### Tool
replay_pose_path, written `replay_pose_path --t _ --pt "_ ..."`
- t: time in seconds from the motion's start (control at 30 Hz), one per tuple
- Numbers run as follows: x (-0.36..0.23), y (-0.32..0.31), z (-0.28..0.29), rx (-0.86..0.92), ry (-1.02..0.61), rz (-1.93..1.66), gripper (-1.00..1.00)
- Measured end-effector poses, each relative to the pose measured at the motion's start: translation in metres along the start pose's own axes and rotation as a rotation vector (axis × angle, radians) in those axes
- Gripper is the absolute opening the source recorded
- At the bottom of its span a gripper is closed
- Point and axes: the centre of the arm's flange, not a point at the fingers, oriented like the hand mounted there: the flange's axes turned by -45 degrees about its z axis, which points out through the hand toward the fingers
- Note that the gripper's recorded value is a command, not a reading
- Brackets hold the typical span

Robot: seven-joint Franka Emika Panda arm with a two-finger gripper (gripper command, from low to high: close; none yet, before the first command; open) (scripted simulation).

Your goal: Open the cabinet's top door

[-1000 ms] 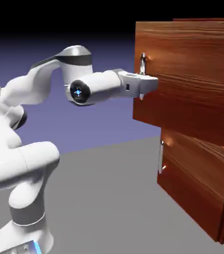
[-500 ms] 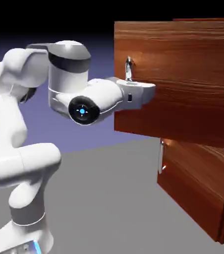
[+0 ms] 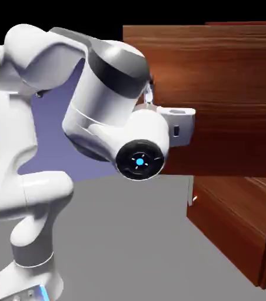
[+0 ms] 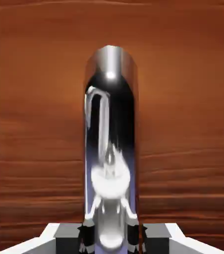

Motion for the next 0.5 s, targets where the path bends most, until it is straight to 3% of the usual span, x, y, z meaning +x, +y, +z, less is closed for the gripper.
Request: replay_pose_path --t 0.5 --pt "0.0 0.064 -0.1 0.325 0.0 0.0 -1.0"
